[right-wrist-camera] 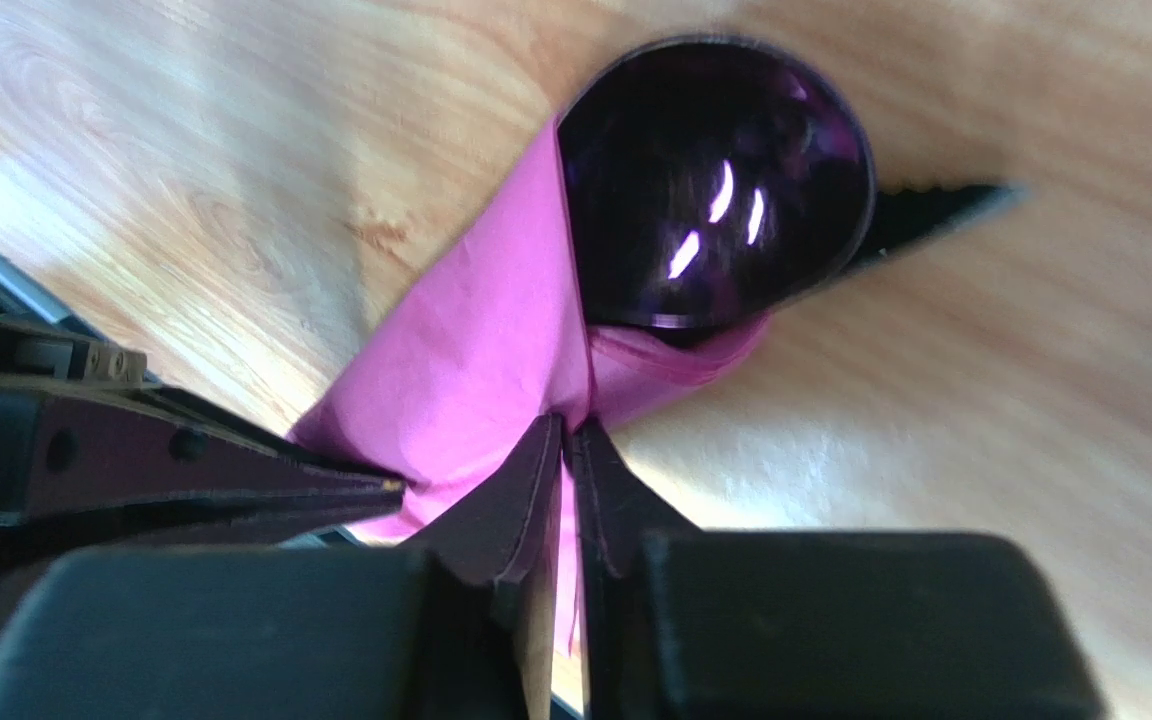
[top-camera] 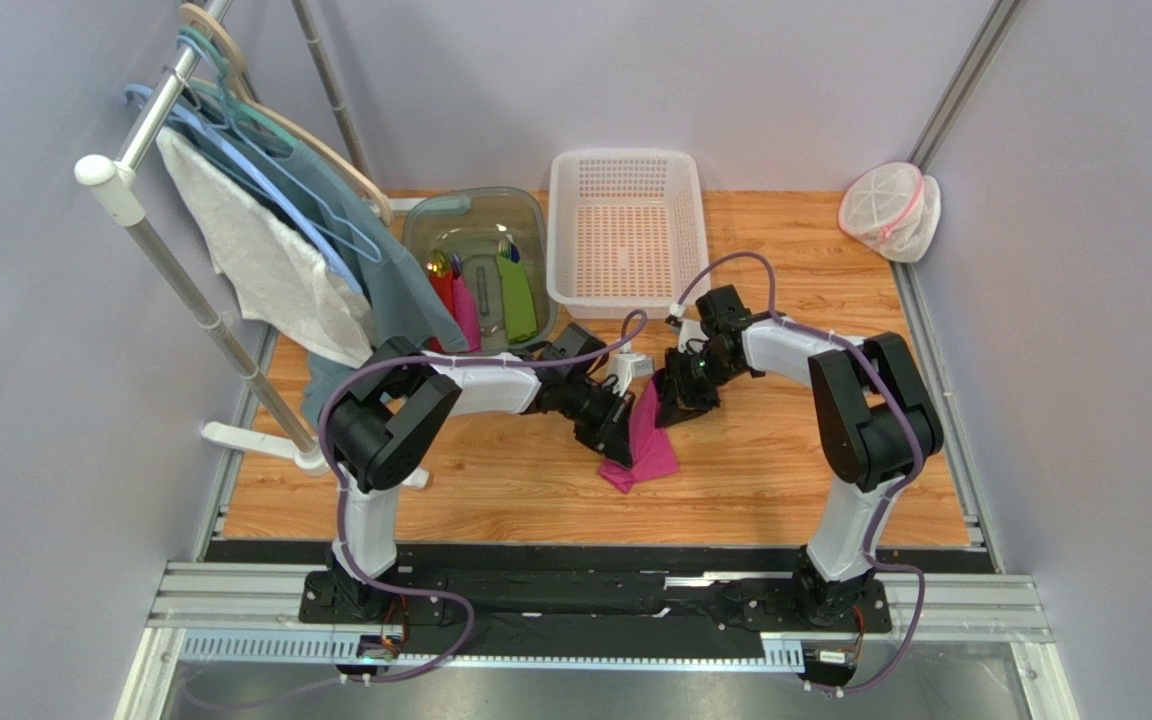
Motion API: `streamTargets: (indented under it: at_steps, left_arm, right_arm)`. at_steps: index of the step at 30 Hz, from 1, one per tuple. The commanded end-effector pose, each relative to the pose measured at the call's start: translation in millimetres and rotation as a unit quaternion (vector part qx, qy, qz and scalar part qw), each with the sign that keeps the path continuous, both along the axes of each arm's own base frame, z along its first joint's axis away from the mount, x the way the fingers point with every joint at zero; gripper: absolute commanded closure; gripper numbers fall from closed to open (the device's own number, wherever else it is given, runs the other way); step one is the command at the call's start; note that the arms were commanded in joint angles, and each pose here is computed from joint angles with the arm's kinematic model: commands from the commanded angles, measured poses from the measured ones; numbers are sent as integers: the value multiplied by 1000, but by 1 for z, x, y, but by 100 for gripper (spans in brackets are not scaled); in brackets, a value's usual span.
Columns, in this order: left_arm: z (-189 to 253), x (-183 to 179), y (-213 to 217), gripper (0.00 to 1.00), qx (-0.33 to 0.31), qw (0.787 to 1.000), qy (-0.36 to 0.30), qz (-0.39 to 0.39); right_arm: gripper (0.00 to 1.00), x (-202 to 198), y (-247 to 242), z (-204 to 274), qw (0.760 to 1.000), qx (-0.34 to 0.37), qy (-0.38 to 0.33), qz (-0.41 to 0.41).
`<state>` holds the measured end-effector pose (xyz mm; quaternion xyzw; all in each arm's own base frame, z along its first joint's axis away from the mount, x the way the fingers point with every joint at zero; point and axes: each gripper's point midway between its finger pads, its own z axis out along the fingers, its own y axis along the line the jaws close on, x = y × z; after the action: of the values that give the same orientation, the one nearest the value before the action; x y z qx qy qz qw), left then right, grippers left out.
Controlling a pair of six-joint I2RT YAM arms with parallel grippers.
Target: Place the utensils on the paper napkin and roll it up
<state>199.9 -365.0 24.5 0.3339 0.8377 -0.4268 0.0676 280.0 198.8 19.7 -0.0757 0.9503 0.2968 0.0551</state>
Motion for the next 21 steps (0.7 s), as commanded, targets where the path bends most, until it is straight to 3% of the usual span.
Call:
streamTargets:
  at_steps: [1, 8, 15, 21]
  left_arm:
    - [-33, -3, 14, 96, 42, 999, 14, 13]
    - [-32, 2, 13, 96, 39, 999, 18, 21]
    - [-26, 7, 12, 96, 31, 999, 19, 28]
    - [-19, 8, 10, 96, 21, 999, 17, 30]
  right_arm:
    - [87, 15, -7, 42, 997, -15, -72, 7]
    - [85, 4, 10, 90, 994, 49, -97, 13]
    - [87, -10, 27, 69, 996, 66, -57, 15]
    - [88, -22, 20, 31, 998, 35, -45, 26]
